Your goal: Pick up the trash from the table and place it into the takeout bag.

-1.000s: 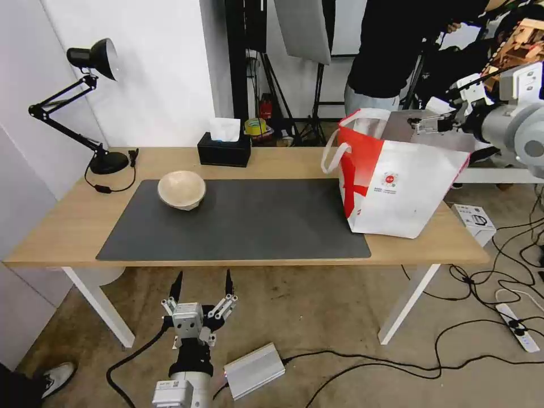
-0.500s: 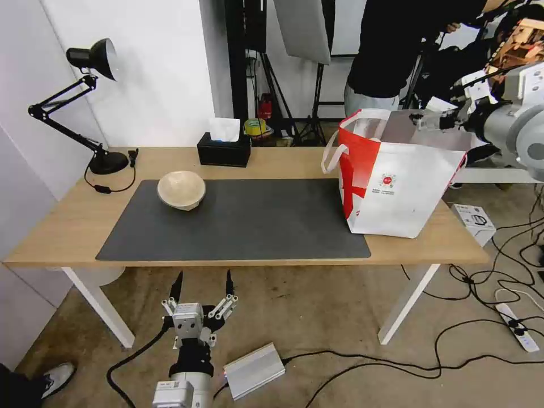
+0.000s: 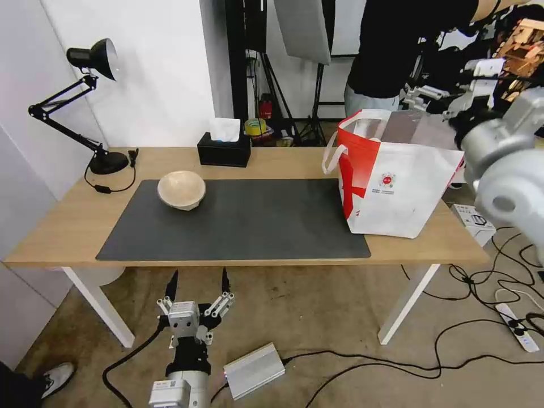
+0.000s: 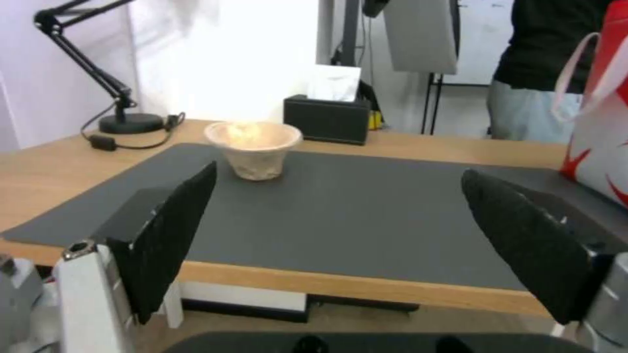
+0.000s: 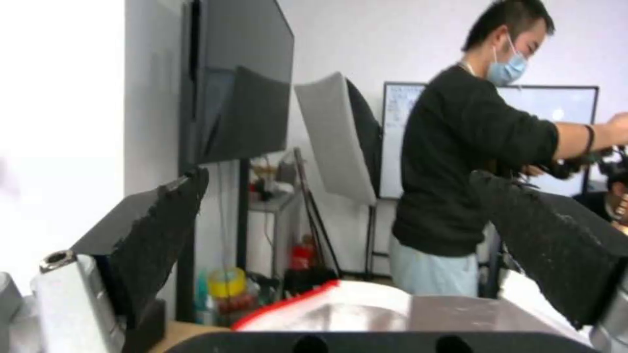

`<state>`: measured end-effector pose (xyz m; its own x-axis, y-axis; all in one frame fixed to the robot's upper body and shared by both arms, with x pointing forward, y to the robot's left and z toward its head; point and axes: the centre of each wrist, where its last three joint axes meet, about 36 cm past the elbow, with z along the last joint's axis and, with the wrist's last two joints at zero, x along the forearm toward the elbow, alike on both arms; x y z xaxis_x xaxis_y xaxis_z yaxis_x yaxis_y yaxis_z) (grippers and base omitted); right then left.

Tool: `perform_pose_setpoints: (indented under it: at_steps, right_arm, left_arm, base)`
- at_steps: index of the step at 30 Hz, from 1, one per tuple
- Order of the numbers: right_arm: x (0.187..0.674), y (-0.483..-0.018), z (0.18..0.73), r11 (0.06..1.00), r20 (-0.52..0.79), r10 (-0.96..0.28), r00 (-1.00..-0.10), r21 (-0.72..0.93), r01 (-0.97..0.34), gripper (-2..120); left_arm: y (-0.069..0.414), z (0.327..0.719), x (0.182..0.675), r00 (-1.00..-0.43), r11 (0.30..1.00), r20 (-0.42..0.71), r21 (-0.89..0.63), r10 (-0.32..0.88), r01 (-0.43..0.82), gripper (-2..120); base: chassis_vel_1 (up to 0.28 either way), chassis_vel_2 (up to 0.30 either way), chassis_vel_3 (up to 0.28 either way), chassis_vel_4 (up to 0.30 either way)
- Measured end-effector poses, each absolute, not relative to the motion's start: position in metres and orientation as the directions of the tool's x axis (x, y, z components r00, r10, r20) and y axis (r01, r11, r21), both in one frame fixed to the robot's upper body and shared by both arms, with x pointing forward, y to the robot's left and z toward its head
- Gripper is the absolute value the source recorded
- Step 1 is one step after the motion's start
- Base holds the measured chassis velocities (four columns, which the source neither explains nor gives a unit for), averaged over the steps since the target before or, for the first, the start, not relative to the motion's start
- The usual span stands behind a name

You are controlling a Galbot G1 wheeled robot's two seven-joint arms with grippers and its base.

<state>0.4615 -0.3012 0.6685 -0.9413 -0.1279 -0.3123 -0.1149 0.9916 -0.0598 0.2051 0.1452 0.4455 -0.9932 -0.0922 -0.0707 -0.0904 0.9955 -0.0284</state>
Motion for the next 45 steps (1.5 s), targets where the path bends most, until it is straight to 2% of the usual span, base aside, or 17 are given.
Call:
perform_pose_setpoints:
  at_steps: [9, 17, 29, 45]
  right_arm:
    - [0.435, -0.271, 0.626, 0.985, -0.405, -0.146, -0.903, 0.027, -0.172, 100]
    - [0.388, -0.252, 0.593, 0.983, -0.44, -0.171, -0.882, -0.014, -0.183, 100]
    - [0.32, -0.234, 0.56, 0.989, -0.377, -0.124, -0.918, 0.032, -0.147, 100]
    - [0.259, -0.217, 0.52, 0.993, -0.263, -0.077, -0.962, 0.065, -0.097, 100]
  left_arm:
    - [0.148, 0.449, 0.203, -0.991, 0.994, -0.074, -0.028, -0.108, -0.107, 100]
    - [0.149, 0.449, 0.202, -0.991, 0.994, -0.071, -0.025, -0.111, -0.11, 100]
    - [0.147, 0.449, 0.201, -0.991, 0.993, -0.069, -0.024, -0.114, -0.113, 100]
    - [0.145, 0.449, 0.198, -0.992, 0.994, -0.066, -0.023, -0.109, -0.108, 100]
  base:
    - [0.0, 0.0, 0.0, 0.0]
    - [0.0, 0.0, 0.0, 0.0]
    - [0.0, 0.0, 0.0, 0.0]
    - [0.0, 0.0, 0.0, 0.0]
